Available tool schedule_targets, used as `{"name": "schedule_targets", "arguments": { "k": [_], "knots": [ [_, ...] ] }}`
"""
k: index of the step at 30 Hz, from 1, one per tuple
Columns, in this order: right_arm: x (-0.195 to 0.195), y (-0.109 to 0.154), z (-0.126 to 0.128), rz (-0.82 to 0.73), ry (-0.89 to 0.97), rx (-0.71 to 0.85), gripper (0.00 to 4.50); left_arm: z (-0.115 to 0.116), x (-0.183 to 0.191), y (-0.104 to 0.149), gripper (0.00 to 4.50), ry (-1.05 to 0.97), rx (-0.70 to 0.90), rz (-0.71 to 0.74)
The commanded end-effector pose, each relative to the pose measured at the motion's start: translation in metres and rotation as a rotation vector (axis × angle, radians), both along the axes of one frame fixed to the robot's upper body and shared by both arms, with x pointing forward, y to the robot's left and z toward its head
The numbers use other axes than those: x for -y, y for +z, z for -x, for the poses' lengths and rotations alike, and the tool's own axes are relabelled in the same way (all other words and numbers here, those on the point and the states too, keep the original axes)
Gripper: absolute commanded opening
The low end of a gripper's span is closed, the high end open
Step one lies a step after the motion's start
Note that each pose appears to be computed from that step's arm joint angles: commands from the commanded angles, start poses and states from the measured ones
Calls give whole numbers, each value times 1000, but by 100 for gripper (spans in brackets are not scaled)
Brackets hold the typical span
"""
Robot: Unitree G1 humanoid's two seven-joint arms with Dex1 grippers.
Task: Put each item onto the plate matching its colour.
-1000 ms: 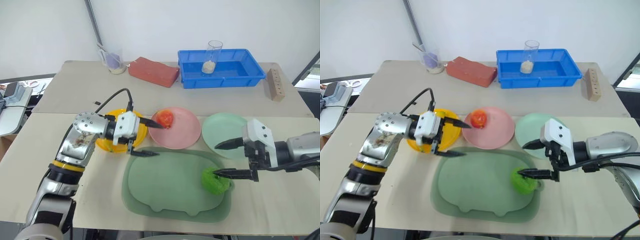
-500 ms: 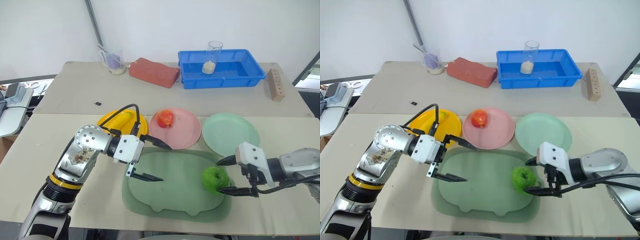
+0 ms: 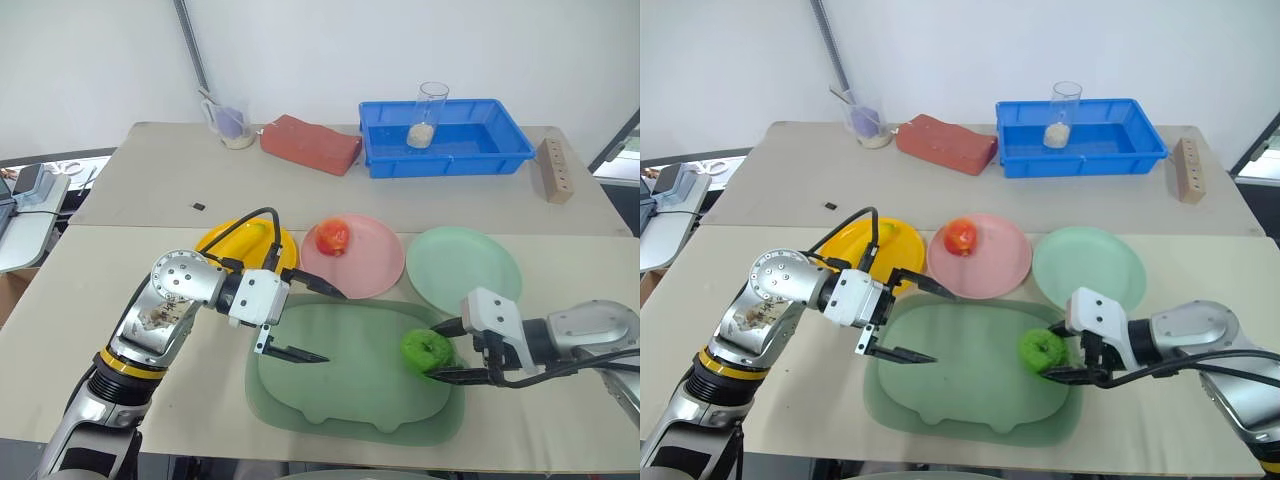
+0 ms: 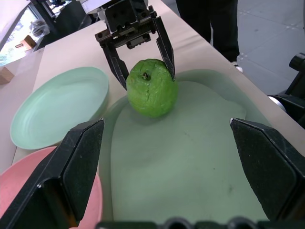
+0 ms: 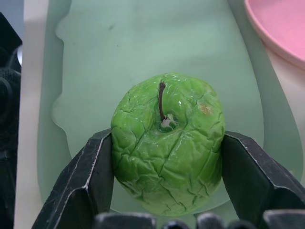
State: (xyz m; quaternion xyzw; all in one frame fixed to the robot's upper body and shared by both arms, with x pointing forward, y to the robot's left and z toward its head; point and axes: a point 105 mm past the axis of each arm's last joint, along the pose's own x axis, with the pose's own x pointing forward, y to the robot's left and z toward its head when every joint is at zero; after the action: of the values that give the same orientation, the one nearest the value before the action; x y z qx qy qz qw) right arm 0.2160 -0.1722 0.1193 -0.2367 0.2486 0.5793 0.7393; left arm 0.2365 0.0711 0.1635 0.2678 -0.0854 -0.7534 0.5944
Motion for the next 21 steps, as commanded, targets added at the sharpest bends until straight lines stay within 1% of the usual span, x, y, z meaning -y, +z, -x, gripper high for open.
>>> {"name": "schedule_targets", "arguments": {
  "k": [1,2,4,6,7,8,10,12,14,17,19,21],
  "knots": [
    [3,26,-14,-51,-47,66,286,-5,2,13,450,21,15,41],
    [5,32,-20,-77,-81,71,286,-10,2,16,450,46,5,52],
    [12,47,-38,-142,-173,101,286,-28,2,24,450,130,-27,94],
    [23,60,-61,-199,-285,151,286,-47,3,34,450,217,-46,143],
    [33,64,-76,-215,-364,187,286,-56,5,39,450,256,-42,164],
    [40,65,-86,-223,-416,209,286,-61,6,42,450,280,-39,176],
    [52,64,-102,-222,-505,241,286,-67,11,48,450,306,-48,212],
    [68,50,-122,-175,-617,274,286,-69,21,52,450,307,-66,246],
    [76,42,-132,-145,-661,289,286,-69,27,52,450,304,-72,255],
    [81,29,-138,-104,-683,274,286,-67,33,50,450,290,-80,256],
    [83,27,-140,-104,-697,263,388,-65,32,48,450,288,-88,252],
    [84,26,-139,-109,-703,249,447,-65,30,46,450,292,-90,247]
  ]
}}
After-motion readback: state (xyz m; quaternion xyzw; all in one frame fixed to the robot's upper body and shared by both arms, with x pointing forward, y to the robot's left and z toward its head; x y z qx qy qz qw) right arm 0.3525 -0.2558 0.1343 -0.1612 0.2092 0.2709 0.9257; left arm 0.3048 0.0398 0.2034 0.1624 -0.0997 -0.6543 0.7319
